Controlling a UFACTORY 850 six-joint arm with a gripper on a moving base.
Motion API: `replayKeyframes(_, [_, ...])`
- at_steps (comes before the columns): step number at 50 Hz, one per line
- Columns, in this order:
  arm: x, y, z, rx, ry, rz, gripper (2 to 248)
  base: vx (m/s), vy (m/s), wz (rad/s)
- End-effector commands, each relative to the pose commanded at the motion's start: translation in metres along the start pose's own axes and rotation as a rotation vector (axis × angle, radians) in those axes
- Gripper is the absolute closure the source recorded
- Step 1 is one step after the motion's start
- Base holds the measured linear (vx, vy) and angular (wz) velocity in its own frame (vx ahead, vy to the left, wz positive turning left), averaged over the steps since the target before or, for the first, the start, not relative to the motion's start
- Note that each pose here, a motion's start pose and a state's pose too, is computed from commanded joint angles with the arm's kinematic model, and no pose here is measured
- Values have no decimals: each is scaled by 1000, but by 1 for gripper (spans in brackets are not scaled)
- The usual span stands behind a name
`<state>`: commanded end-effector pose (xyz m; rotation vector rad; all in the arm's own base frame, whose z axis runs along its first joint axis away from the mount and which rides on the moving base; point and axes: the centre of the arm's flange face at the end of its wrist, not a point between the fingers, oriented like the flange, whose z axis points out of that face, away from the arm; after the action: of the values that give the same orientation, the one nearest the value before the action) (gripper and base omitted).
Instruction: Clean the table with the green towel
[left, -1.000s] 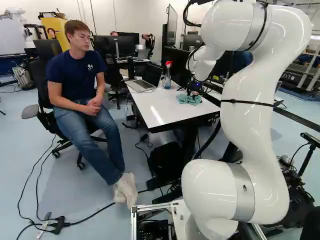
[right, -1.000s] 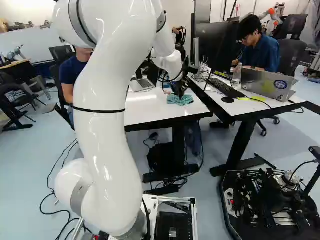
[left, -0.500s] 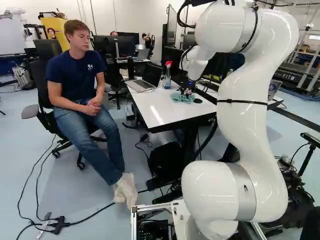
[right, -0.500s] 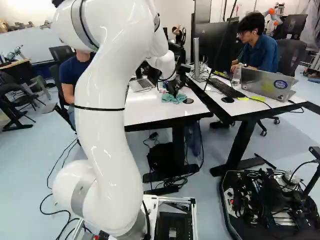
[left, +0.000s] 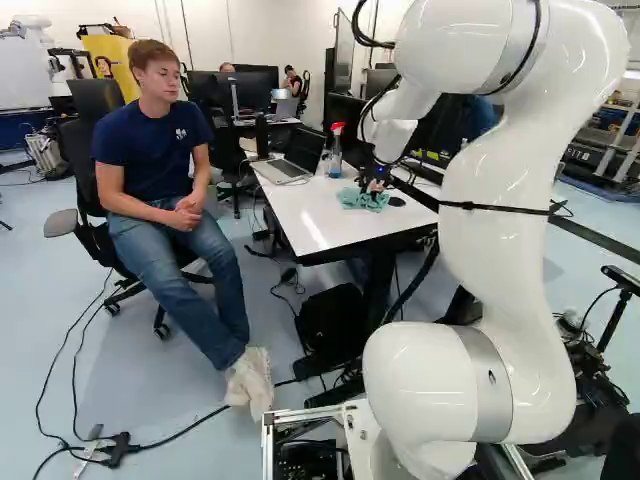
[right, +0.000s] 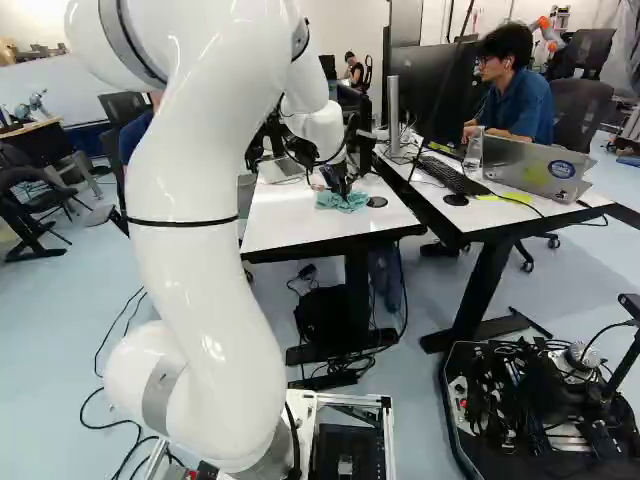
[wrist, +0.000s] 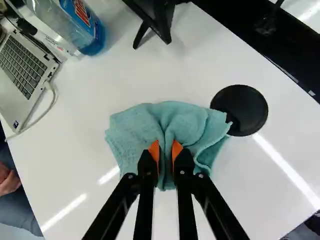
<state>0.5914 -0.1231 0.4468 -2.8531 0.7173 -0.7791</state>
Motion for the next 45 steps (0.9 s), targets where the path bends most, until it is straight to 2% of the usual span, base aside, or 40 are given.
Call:
replayKeyframes(11, [-8,18,-9,-15,-4,23,202,0,0,0])
replayKeyframes(20, [-6,34,-13,-28,0,48,202,0,0,0])
replayKeyframes(32, [9,48,-7,-38,14,71,202,0,0,0])
replayKeyframes(45, [29,45,5,-34,29,69,202,0,0,0])
